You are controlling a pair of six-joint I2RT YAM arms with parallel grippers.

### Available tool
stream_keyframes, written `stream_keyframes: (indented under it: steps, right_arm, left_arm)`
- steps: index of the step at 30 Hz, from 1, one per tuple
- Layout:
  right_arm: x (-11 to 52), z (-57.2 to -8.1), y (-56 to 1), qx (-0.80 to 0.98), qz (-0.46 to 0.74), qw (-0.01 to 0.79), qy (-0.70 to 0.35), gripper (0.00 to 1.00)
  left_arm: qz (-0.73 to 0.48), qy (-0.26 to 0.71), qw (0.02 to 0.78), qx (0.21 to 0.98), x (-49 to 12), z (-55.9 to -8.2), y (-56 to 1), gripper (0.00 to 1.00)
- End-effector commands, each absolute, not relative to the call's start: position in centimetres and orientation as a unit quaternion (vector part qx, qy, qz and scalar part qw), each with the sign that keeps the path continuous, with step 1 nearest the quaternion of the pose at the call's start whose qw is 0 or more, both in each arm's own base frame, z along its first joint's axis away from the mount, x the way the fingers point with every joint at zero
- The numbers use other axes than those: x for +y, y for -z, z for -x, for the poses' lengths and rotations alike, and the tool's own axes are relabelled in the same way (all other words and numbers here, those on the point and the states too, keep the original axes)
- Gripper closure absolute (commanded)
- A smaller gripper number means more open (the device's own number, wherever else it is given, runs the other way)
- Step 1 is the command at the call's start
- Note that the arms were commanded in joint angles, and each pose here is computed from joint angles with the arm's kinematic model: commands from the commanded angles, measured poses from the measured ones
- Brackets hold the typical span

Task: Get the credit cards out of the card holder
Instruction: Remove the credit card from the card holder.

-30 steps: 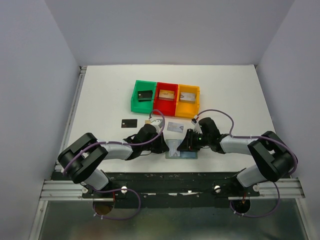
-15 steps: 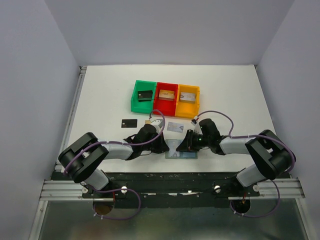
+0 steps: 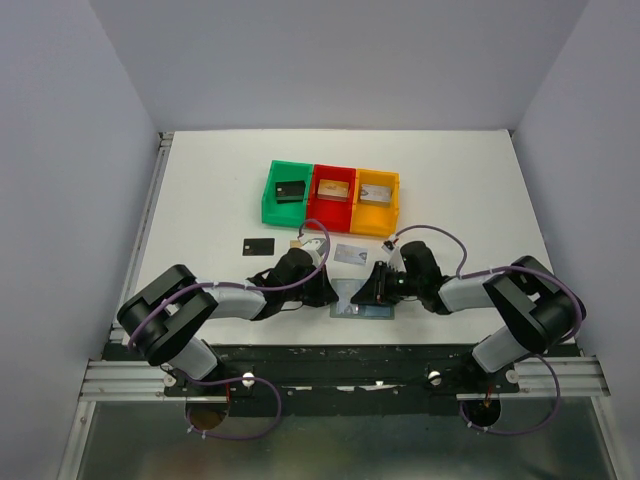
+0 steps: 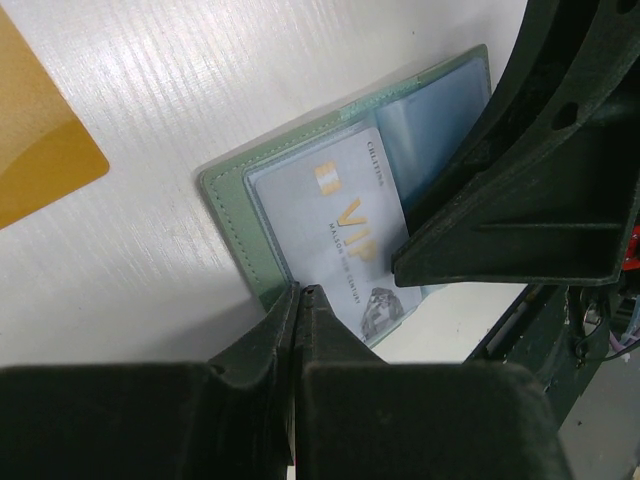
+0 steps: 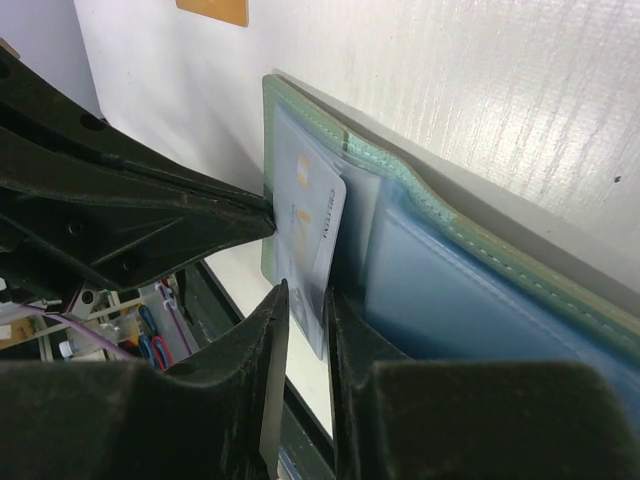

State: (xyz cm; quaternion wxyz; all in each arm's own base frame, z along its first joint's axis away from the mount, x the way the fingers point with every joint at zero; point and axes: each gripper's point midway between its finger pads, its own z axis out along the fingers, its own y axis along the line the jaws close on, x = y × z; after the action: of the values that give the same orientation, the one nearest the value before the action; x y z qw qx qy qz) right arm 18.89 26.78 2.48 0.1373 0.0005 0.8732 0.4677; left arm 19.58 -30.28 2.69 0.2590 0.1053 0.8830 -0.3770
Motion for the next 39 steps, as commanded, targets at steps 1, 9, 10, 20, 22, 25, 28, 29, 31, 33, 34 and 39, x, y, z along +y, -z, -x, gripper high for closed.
stream_keyframes:
  steps: [1,9,10,20,22,25,28,29,31,33,34,39]
  right_arm:
    - [27.5,-18.5,-3.2,0.859,0.015,0.134,-0.495,0.75]
    - [27.4,-18.3,-3.9,0.854,0.018,0.143,-0.500,0.78]
    - [27.4,-18.3,-4.1,0.853,0.019,0.145,-0.501,0.78]
    - [27.3,-18.1,-5.5,0.845,0.027,0.157,-0.510,0.77]
    - [27.4,-18.1,-5.7,0.844,0.029,0.155,-0.513,0.76]
    - [27.6,-18.3,-5.8,0.844,0.029,0.154,-0.514,0.70]
    - [27.7,-18.6,-5.6,0.845,0.025,0.150,-0.512,0.66]
    - [27.8,-18.7,-5.6,0.846,0.022,0.148,-0.512,0.65]
    - [27.9,-18.9,-5.5,0.848,0.019,0.145,-0.510,0.64]
    - [28.0,-19.0,-5.3,0.850,0.017,0.141,-0.508,0.63]
    - [28.1,-19.0,-5.2,0.851,0.015,0.138,-0.507,0.63]
    - [28.3,-19.2,-4.5,0.855,0.011,0.126,-0.503,0.63]
  left_arm:
    - [-0.102,0.363,0.243,0.894,-29.6,-18.9,-1.1,0.92]
    - [-0.101,0.356,0.245,0.896,-29.2,-18.9,-0.9,0.96]
    - [-0.101,0.355,0.243,0.897,-29.2,-18.8,-0.7,0.99]
    - [-0.096,0.352,0.236,0.901,-29.1,-18.7,-0.2,1.00]
    - [-0.098,0.353,0.236,0.900,-29.2,-18.7,-0.3,1.00]
    - [-0.102,0.357,0.234,0.899,-29.4,-18.7,-0.3,1.00]
    - [-0.106,0.367,0.231,0.895,-30.0,-18.7,-0.5,1.00]
    - [-0.108,0.371,0.230,0.893,-30.1,-18.7,-0.6,1.00]
    - [-0.111,0.376,0.229,0.891,-30.4,-18.8,-0.8,1.00]
    - [-0.112,0.381,0.228,0.889,-30.7,-18.8,-0.9,1.00]
    - [-0.113,0.382,0.228,0.889,-30.8,-18.7,-0.9,1.00]
    - [-0.120,0.387,0.225,0.886,-31.2,-18.5,-0.9,1.00]
